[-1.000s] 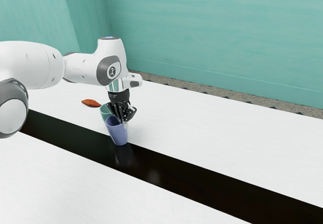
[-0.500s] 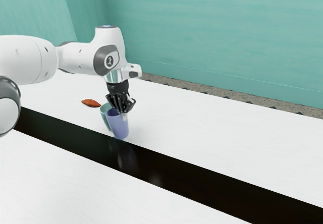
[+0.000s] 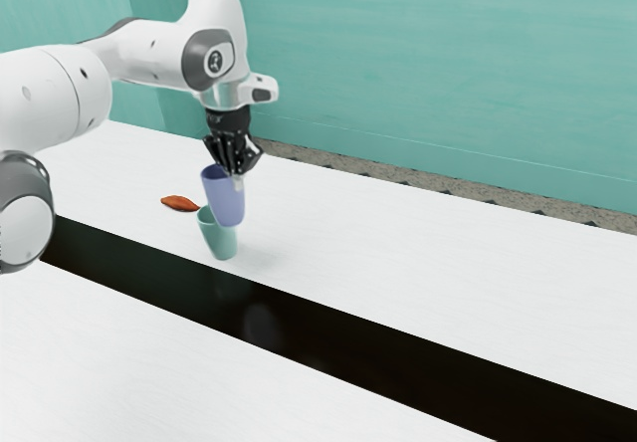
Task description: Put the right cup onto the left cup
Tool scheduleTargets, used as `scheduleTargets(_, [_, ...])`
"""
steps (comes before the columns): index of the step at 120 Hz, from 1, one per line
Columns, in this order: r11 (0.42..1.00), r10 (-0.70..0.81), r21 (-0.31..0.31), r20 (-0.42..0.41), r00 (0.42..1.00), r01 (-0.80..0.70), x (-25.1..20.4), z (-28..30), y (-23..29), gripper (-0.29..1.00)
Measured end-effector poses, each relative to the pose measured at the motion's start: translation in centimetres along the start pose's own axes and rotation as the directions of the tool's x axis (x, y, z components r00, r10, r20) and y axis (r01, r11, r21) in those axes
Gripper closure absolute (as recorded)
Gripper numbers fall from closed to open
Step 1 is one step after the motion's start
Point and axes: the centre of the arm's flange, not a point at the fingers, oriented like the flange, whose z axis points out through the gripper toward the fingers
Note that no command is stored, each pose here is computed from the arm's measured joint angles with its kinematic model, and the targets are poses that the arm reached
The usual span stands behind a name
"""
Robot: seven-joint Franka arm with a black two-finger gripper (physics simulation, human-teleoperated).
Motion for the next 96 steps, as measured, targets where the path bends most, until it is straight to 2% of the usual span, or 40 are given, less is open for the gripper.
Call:
scheduleTargets(52, [0.996,-0.017,0.086,0.019,1.0,0.015,1.8,0.1,-3.9,0.79])
scheduleTargets(96, [0.995,-0.004,0.1,0.04,0.999,0.0,3.2,2.7,-4.9,0.79])
